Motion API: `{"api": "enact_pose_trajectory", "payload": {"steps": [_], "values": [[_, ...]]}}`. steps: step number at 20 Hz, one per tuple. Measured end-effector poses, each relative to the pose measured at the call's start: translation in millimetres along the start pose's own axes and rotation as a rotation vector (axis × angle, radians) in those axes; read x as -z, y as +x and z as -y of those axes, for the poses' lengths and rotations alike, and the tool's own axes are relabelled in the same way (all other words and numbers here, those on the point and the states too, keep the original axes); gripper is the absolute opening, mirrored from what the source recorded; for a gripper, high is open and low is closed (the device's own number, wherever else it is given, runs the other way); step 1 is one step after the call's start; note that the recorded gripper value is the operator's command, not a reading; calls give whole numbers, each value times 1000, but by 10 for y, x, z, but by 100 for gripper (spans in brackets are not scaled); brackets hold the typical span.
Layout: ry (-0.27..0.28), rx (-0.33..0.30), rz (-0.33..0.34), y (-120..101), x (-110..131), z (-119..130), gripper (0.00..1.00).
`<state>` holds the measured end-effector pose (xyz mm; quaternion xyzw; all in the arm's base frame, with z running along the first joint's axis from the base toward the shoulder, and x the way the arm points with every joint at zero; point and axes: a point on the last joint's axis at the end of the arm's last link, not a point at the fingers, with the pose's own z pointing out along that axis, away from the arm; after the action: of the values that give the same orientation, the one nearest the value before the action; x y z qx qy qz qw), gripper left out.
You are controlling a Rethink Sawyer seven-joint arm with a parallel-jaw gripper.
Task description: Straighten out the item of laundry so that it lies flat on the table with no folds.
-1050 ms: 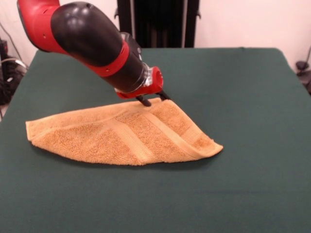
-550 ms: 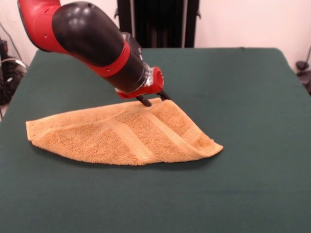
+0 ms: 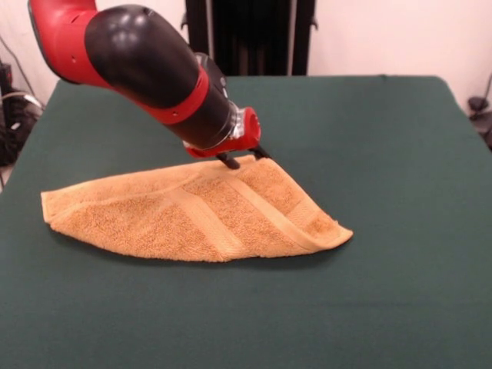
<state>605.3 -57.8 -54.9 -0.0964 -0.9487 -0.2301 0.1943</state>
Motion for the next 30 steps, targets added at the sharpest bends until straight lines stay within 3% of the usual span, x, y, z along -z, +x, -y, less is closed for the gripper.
{"api": "enact_pose_trajectory", "payload": {"steps": [13, 30], "values": [[16, 3, 4, 14, -6, -22, 100], [62, 3, 92, 139, -33, -73, 100]]}}
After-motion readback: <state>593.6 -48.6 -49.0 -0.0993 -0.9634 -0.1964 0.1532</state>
